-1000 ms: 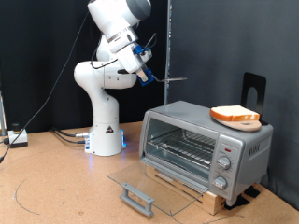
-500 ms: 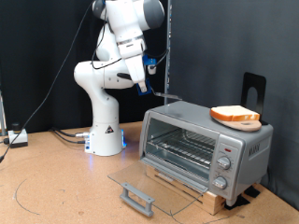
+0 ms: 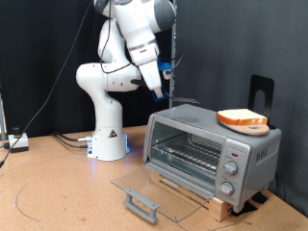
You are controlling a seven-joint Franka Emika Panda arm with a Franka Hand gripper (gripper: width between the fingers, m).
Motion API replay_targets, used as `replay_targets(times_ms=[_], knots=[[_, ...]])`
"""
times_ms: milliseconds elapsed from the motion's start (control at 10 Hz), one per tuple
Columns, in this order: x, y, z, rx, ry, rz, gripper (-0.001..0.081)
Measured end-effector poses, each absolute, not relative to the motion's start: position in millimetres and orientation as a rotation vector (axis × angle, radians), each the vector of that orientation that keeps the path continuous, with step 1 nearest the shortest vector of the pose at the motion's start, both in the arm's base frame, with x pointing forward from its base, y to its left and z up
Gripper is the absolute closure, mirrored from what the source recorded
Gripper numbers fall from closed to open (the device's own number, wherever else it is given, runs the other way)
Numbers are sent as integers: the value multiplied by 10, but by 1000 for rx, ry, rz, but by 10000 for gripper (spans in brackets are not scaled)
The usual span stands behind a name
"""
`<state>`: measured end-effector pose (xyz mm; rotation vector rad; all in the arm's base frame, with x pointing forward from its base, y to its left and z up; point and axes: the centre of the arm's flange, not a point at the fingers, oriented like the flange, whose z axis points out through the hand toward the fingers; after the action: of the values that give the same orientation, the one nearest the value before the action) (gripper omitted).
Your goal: Make a piece of toast with the oven
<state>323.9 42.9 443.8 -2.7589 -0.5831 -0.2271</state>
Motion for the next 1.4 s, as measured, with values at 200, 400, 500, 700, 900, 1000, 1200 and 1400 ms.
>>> replay_targets(times_ms=[200, 400, 500, 700, 900, 1000, 1200, 1400], knots=[[3366, 605, 4301, -2775, -623, -156, 411], [3498, 683, 4216, -2799, -616, -143, 411], [3560, 701, 4177, -2809, -606, -143, 411], [3679, 749, 4092, -2826, -589, -134, 411], [3776, 831, 4038, -2828, -593, -123, 411], [3818, 875, 4030, -2826, -600, -127, 411], [3880, 931, 4087, -2812, -605, -150, 411], [3892, 941, 4127, -2806, -621, -158, 411]])
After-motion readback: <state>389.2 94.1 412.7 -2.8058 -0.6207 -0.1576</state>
